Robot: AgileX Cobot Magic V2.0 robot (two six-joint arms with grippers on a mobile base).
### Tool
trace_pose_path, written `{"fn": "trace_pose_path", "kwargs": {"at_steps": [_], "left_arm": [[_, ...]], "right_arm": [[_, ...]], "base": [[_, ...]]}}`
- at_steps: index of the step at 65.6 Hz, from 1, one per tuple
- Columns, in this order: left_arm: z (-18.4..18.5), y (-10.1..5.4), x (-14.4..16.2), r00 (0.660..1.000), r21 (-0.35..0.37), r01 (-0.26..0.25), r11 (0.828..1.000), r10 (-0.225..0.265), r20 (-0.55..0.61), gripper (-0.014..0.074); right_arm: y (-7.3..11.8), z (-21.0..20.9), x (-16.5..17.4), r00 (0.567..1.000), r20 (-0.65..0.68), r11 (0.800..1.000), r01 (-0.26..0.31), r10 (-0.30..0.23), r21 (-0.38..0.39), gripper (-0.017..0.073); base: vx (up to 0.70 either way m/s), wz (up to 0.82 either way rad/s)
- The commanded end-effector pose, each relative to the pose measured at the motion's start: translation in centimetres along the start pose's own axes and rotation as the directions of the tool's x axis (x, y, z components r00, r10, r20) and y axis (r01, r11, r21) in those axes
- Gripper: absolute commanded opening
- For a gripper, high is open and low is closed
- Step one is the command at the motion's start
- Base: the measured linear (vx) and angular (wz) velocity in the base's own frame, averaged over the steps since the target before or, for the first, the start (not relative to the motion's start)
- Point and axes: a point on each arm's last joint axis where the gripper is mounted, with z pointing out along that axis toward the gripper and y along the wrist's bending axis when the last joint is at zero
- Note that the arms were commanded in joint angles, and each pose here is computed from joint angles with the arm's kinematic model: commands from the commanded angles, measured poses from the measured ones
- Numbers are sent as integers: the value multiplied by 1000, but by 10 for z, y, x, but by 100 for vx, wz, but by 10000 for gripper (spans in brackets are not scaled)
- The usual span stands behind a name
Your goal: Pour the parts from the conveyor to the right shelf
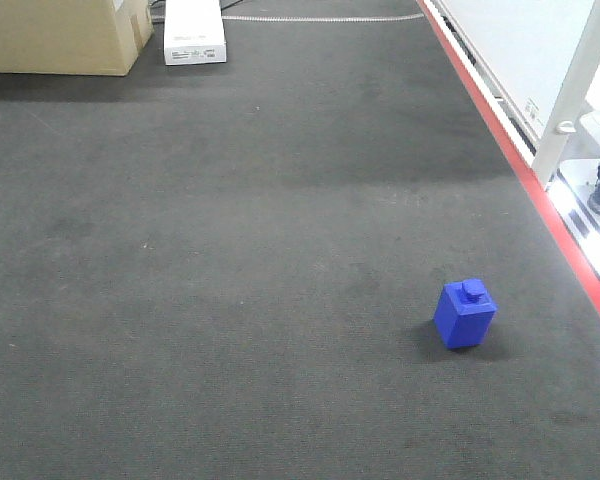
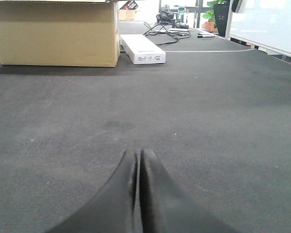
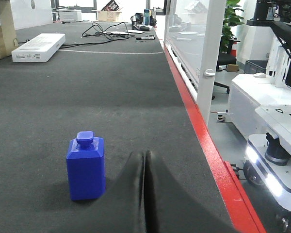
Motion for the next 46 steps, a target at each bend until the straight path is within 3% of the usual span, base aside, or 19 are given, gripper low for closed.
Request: {"fn": "trace_pose_path", "kwargs": {"at_steps": [1,46], "left_arm": [[0,-1,-13,996,11,16,1000,-17,82,-6],[0,-1,-13,996,11,16,1000,-17,82,-6]], "right_arm": [[0,-1,-5,997,79,1000,7,-8,7,-5],[0,-1,-5,997,79,1000,7,-8,7,-5]], "base": [[0,0],[0,0]]}}
